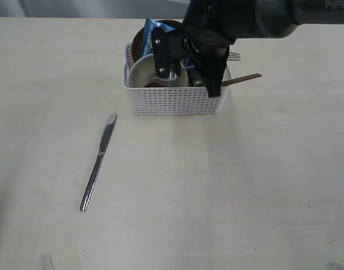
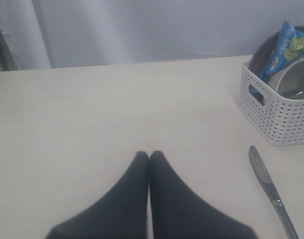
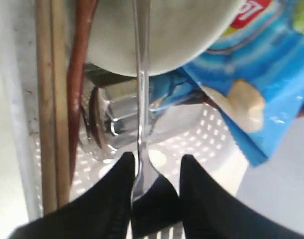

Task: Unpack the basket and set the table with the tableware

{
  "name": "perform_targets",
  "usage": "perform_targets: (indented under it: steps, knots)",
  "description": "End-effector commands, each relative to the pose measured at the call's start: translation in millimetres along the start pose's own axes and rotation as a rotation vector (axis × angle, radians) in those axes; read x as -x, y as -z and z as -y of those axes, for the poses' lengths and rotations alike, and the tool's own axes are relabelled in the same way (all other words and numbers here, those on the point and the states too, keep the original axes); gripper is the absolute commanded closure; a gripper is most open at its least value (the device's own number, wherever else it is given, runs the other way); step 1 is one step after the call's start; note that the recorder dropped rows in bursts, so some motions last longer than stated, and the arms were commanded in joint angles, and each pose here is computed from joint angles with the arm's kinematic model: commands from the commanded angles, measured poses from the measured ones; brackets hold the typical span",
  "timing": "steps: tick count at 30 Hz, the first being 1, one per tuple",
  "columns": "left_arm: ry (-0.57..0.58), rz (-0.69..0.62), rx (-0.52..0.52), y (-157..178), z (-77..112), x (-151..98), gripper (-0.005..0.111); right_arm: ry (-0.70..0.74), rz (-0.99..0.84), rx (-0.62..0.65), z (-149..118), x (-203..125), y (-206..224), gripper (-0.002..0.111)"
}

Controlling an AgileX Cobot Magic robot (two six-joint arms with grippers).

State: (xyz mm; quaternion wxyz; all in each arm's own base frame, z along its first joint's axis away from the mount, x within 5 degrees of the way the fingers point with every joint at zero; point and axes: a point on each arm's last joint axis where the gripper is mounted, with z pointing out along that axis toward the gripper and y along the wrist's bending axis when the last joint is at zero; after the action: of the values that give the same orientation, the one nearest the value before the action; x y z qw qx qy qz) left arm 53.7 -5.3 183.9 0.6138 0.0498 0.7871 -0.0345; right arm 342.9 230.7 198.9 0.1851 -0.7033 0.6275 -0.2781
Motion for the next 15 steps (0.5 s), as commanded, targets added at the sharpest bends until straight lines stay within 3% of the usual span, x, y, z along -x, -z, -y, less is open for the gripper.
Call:
perform_targets:
  steps: [1, 7, 15]
  knots:
    - [-0.005, 0.009, 0.003, 0.1, -0.2, 0.0, 0.107, 0.007, 0.002, -0.069, 12.6, -7.5, 21.8, 0.109]
    - [-0.005, 0.009, 0.003, 0.1, -0.2, 0.0, 0.107, 0.059, -0.046, -0.083, 19.1, -20.4, 54.3, 0.109]
    - [-0.005, 0.009, 0.003, 0.1, -0.2, 0.0, 0.107, 0.488, 0.078, -0.181, -12.2, -1.9, 129.4, 0.109]
